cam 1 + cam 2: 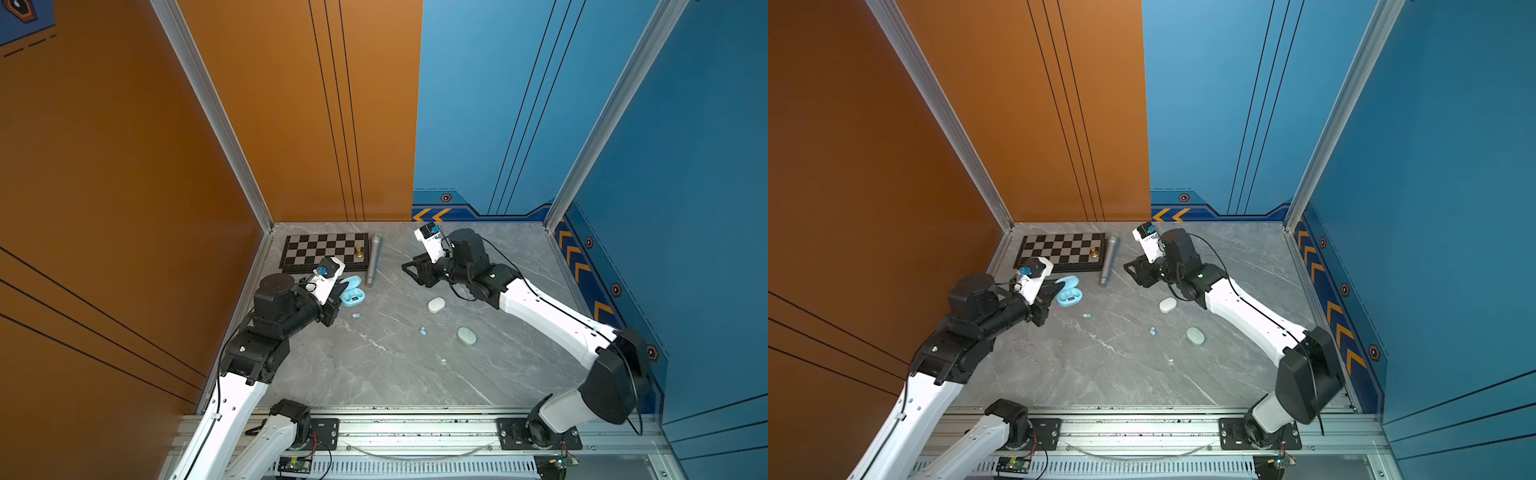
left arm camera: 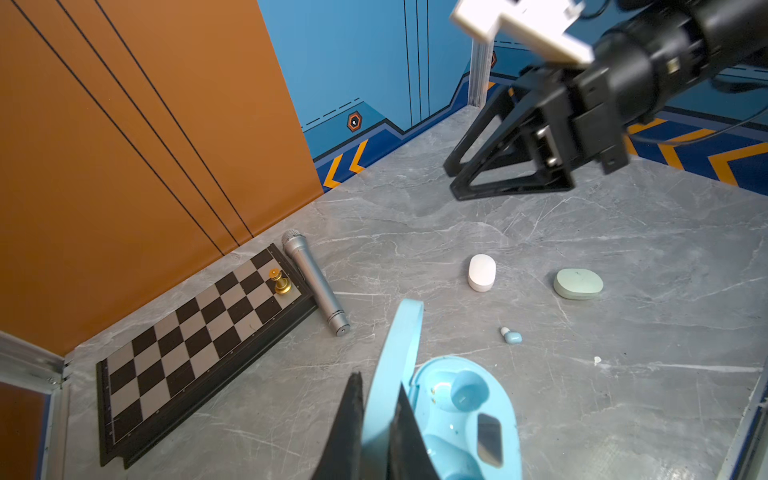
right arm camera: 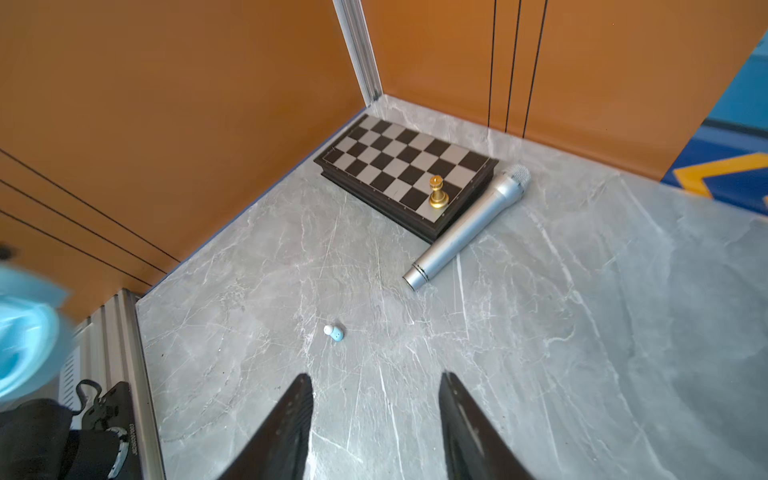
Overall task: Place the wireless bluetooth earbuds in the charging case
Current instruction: 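Hold the open blue case with left while right releases and moves away, then lower the right gripper over the pale blue earbud on the table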
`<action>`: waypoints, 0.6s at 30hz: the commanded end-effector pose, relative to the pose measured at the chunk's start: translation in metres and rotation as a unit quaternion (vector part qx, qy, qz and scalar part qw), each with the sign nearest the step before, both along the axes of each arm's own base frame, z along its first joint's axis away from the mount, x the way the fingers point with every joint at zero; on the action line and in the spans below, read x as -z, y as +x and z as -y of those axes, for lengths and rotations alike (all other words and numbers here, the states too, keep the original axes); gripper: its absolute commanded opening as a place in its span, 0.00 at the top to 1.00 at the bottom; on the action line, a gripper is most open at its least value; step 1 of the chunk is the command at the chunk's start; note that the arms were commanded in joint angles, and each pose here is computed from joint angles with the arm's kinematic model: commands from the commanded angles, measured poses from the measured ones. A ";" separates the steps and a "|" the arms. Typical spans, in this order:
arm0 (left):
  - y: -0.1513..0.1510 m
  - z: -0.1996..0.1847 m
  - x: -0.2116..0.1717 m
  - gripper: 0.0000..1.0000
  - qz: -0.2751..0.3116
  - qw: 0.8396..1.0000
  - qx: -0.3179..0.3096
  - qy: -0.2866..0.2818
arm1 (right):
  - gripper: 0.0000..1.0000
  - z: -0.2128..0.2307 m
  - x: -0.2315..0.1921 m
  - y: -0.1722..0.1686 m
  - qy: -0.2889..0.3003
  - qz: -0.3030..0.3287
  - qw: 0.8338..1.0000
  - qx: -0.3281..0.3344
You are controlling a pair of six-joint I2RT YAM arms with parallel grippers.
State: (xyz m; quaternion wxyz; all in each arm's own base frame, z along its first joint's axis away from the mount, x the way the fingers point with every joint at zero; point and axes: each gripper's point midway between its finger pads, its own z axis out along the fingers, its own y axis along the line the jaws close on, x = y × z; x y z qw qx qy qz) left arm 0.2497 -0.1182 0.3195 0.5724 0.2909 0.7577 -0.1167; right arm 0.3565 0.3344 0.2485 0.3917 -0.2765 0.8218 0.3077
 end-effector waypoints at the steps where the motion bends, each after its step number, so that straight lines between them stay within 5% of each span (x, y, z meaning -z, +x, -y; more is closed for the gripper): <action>1: -0.014 -0.019 0.009 1.00 -0.013 0.999 -0.042 0.006 | 0.49 -0.015 0.067 -0.026 -0.117 -0.118 0.986 -0.001; 9: -0.042 -0.043 -0.003 1.00 0.026 0.995 -0.095 -0.012 | 0.48 -0.102 0.151 -0.053 -0.256 -0.070 0.956 -0.129; 18: -0.051 -0.042 -0.009 1.00 0.021 0.996 -0.089 -0.022 | 0.41 -0.152 0.196 -0.050 -0.295 -0.010 0.942 -0.160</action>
